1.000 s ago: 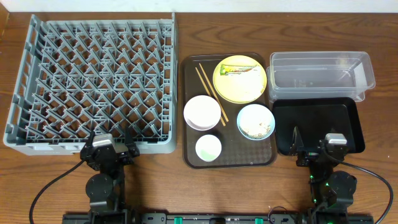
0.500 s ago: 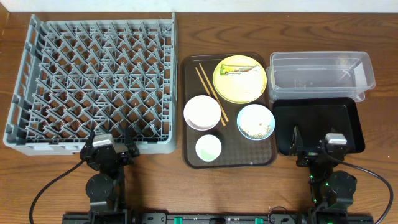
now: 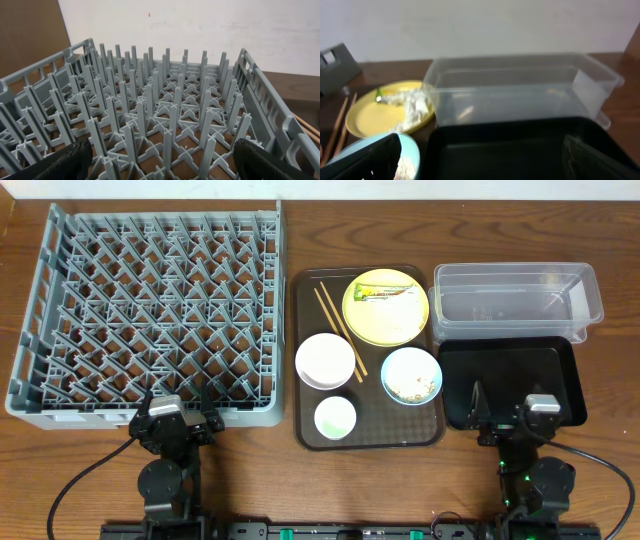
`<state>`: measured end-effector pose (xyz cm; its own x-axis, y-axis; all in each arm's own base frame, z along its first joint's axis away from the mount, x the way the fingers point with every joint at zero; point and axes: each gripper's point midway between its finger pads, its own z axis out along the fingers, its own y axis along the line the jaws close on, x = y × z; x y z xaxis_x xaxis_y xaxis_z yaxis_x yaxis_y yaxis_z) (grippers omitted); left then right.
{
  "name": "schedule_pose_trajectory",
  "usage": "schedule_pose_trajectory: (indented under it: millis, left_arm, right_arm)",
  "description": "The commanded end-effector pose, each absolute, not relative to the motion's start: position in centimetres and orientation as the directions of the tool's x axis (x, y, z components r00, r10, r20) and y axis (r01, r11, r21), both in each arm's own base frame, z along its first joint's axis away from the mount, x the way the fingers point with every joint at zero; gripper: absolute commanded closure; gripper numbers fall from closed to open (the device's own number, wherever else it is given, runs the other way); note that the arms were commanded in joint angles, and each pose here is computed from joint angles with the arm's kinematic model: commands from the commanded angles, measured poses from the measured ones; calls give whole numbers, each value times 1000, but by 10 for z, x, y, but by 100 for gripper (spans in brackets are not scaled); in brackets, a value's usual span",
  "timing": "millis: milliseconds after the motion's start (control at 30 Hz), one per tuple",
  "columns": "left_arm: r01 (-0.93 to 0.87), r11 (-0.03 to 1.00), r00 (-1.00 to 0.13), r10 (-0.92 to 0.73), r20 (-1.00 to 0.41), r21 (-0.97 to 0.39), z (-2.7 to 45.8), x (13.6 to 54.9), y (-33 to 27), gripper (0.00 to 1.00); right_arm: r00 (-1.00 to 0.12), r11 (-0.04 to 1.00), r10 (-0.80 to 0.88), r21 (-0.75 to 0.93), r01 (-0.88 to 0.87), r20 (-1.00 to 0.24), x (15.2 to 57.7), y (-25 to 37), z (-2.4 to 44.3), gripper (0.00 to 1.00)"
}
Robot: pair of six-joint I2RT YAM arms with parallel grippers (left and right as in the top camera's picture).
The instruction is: Sort waste into correct bins and load items into the dishwasher
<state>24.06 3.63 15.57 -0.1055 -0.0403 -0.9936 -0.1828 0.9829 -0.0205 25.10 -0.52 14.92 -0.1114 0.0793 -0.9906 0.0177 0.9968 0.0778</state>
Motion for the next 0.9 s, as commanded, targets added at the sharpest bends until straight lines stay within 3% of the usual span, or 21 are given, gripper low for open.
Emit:
schedule_pose_trajectory:
  millis: [0,167,367,667,867]
  left_arm:
    - [-185,983,-147,-30,-989,-2,138,241,37,9]
    - [-185,983,-146,-30,-989,-2,138,241,37,9]
    - [-185,983,-147,-30,-989,-2,138,241,37,9]
    - [-185,983,-147,-30,-989,-2,138,241,37,9]
    - [-185,983,-147,-30,-989,-2,138,241,37,9]
  right_arm:
    - [-30,995,74,76,-68,-997,252,9,170,1]
    - [160,988,66,42,-151,-985,246,22,227,1]
    - [262,989,23,-15,-144,-965,238,22,296,1]
    - [259,946,-39,-119,-301,-965,280,51,395,1]
    - [168,870,-34,-112,-481,-985,335,78,431,1]
